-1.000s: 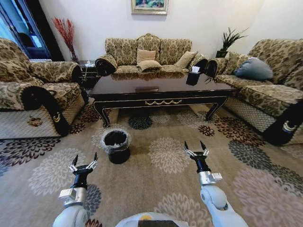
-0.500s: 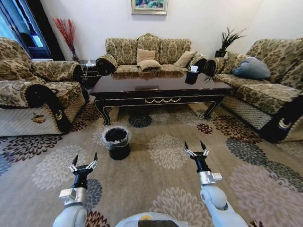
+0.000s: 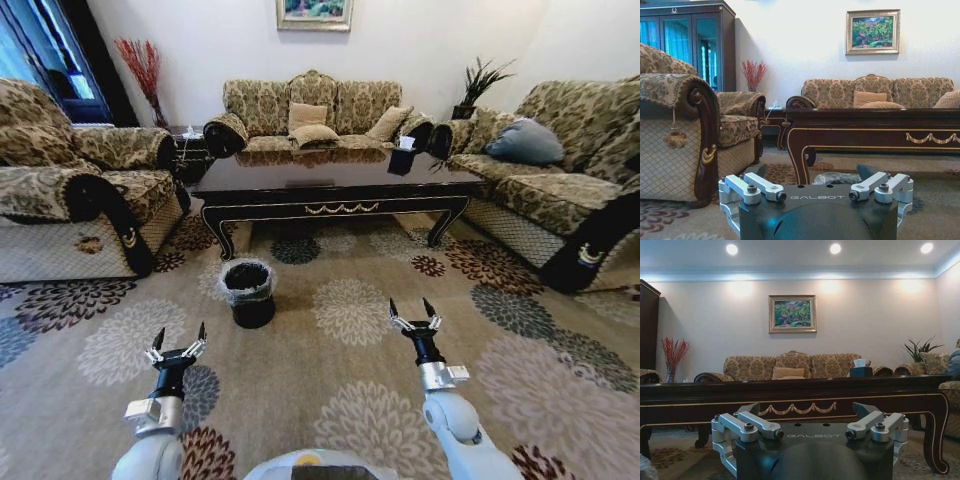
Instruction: Move to the front of the table and pick up the trash from the floor, then place it into the trash bin.
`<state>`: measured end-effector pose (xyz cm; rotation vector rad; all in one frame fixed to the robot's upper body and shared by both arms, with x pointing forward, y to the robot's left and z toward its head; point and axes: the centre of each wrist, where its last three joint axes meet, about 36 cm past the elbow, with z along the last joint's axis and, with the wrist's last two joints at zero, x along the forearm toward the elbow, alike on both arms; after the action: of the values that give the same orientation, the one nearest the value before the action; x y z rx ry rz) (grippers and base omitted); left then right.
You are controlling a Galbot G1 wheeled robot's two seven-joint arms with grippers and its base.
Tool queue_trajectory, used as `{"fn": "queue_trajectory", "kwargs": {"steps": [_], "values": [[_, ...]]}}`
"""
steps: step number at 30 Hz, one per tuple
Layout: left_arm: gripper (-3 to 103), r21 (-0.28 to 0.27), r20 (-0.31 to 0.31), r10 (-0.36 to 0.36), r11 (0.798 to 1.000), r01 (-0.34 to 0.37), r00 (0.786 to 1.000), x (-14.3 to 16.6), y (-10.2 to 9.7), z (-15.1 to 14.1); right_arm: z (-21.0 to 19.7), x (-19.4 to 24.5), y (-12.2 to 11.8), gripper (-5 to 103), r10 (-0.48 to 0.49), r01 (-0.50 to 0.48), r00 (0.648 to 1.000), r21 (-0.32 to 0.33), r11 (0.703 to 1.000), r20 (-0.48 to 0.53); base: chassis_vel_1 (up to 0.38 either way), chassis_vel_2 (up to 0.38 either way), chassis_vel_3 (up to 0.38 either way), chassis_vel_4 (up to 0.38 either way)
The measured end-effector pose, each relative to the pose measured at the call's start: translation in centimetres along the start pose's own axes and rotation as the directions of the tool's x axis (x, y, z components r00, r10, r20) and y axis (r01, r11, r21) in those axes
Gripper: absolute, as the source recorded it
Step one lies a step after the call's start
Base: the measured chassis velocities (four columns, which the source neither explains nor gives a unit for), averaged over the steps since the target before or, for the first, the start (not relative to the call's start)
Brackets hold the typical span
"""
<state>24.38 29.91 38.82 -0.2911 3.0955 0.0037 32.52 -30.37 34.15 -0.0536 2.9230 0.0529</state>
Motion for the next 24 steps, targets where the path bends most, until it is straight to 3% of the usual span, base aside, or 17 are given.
{"fn": "queue_trajectory", "kwargs": {"steps": [24], "values": [[100, 0.000, 0.000, 0.000, 1.000, 0.000, 1.000, 0.00, 0.00, 0.00, 0.00, 0.00, 0.00, 100, 0.000, 0.000, 1.000, 0.000, 1.000, 0.000, 0.107, -0.105, -0.106, 0.106]]}}
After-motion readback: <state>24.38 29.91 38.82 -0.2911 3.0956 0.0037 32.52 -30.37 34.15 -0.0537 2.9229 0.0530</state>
